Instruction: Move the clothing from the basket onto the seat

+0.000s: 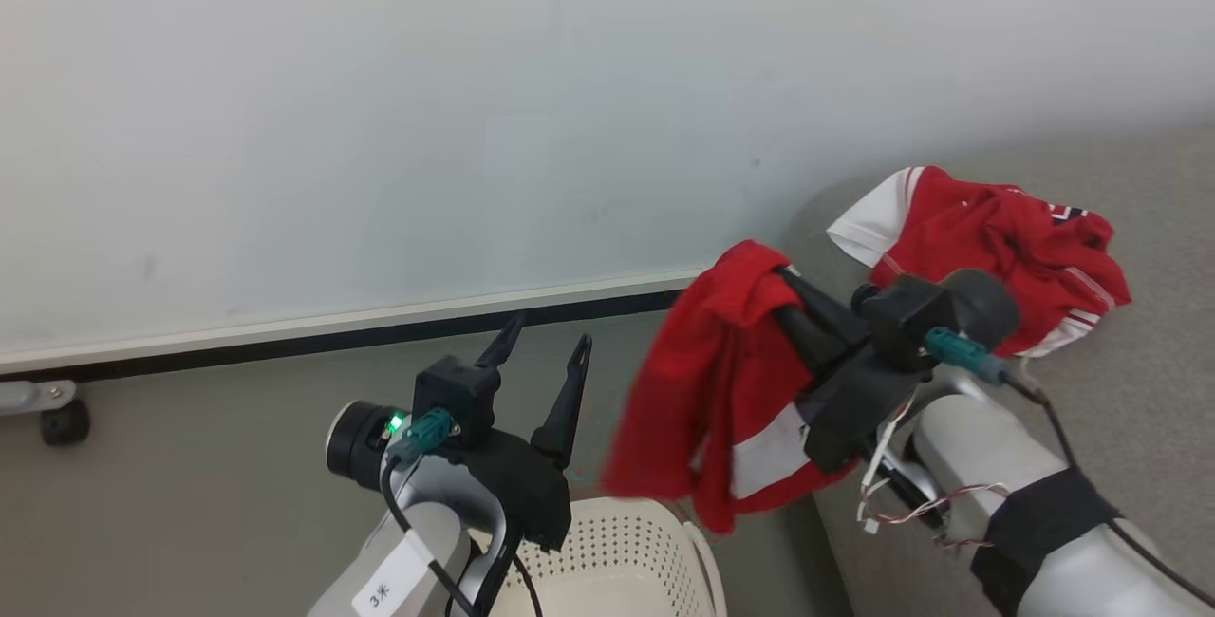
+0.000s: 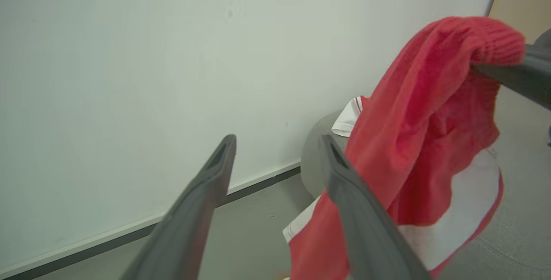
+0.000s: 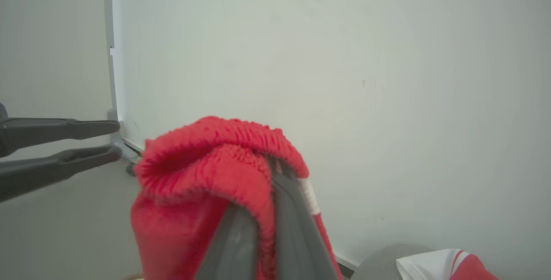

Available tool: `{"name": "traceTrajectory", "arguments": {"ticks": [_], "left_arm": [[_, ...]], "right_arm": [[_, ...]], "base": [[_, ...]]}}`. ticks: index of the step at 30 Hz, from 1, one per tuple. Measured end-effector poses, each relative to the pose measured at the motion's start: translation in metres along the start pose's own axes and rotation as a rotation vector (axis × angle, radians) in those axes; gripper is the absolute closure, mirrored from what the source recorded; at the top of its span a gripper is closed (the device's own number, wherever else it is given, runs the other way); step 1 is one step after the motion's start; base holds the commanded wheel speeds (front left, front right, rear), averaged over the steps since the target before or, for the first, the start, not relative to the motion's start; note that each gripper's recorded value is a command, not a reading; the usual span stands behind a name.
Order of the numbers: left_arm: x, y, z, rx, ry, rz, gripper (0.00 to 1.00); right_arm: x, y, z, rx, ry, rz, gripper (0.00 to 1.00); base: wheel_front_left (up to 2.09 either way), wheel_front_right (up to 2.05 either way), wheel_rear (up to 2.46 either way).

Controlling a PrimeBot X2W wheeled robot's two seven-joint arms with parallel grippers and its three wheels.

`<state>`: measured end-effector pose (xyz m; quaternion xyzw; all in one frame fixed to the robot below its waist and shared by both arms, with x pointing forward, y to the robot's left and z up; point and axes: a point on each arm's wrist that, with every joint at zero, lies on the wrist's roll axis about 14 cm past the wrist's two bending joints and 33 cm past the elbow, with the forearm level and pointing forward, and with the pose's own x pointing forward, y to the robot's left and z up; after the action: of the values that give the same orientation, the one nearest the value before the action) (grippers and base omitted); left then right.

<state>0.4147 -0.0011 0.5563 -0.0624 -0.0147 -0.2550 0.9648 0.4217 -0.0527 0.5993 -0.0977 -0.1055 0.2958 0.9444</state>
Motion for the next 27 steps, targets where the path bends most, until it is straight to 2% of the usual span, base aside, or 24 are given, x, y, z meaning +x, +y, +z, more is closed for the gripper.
{"name": "traceTrajectory", "arguments": {"ticks": [5, 15, 27], "left_arm": [[0.001, -0.017, -0.011, -0.017, 0.008, -0.041, 0.0], [-0.008, -0.065, -0.042, -0.045, 0.068, -0.172, 0.0], [-0.005, -0.125, -0.047, -0.06, 0.063, -0.345, 0.0]], "right_arm": [[-0.022, -0.035, 0.003, -0.04, -0.001, -0.081, 1.0], [-0.078, -0.082, 0.001, -0.105, 0.026, -0.248, 1.0], [-0.149, -0.129, 0.003, -0.177, 0.069, -0.43, 1.0]], "base": [[0.0, 0.0, 0.0], [0.0, 0.0, 0.0], [0.0, 0.0, 0.0]]}}
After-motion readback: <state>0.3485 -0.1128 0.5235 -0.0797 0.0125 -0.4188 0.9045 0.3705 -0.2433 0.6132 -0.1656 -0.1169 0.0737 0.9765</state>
